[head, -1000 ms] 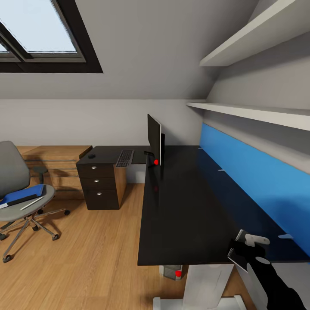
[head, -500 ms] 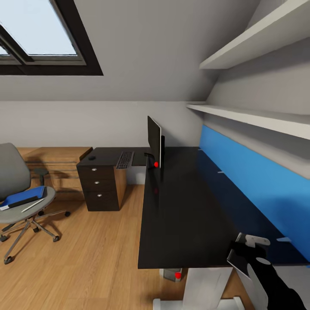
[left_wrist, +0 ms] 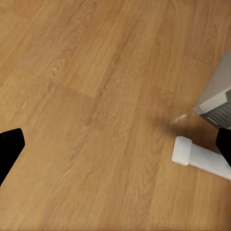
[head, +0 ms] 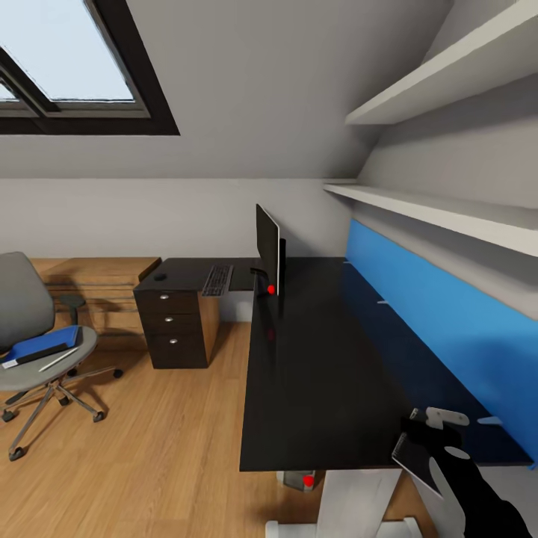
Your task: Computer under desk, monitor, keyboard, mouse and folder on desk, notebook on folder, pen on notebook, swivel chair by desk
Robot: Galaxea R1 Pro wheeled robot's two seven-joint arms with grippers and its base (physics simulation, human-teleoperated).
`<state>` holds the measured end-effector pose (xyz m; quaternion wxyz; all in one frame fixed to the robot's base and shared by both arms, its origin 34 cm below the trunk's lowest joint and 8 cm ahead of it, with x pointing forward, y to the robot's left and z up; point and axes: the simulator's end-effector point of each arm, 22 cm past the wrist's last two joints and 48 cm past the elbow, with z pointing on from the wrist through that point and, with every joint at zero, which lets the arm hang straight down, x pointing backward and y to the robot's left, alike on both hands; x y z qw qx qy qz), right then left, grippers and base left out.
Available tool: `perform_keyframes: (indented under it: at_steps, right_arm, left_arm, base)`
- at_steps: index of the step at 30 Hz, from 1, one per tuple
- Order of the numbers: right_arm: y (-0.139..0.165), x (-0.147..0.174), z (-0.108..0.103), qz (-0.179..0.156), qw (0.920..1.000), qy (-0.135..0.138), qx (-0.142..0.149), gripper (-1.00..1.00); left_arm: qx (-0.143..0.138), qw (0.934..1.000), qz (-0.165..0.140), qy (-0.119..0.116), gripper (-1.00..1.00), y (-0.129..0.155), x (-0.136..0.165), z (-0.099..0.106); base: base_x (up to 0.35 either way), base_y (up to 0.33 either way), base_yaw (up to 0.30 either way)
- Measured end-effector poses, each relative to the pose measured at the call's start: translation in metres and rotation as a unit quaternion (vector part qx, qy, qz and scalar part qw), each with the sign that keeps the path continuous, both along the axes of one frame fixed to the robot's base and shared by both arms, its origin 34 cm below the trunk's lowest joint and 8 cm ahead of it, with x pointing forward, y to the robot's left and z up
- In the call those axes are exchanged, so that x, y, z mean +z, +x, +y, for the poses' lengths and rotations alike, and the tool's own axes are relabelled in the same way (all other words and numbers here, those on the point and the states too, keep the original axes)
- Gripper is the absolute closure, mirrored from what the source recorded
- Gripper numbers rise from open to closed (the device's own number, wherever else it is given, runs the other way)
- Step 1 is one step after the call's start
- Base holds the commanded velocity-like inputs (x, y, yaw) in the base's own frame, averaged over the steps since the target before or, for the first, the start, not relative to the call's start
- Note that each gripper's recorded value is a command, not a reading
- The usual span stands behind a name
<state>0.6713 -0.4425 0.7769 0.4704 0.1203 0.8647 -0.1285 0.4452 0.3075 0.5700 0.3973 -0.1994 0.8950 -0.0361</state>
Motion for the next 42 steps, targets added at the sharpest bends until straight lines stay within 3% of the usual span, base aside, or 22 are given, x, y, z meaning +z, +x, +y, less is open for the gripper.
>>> perform_keyframes:
  at_steps: [25,42]
  right_arm:
    - [0.002,0.012,0.001,-0.009,1.0,-0.001,0.0,-1.0]
    - [0.002,0.011,0.0,-0.009,1.0,0.0,-0.001,-1.0]
  left_arm:
    - [0.0,1.0,0.0,0.0,-1.0,0.0,0.009,0.0]
    - [-0.001,1.0,0.0,0.0,-1.0,0.0,0.009,0.0]
  base:
    - [-0.007,0.0,0.0]
    - [-0.287,0.0,0.0]
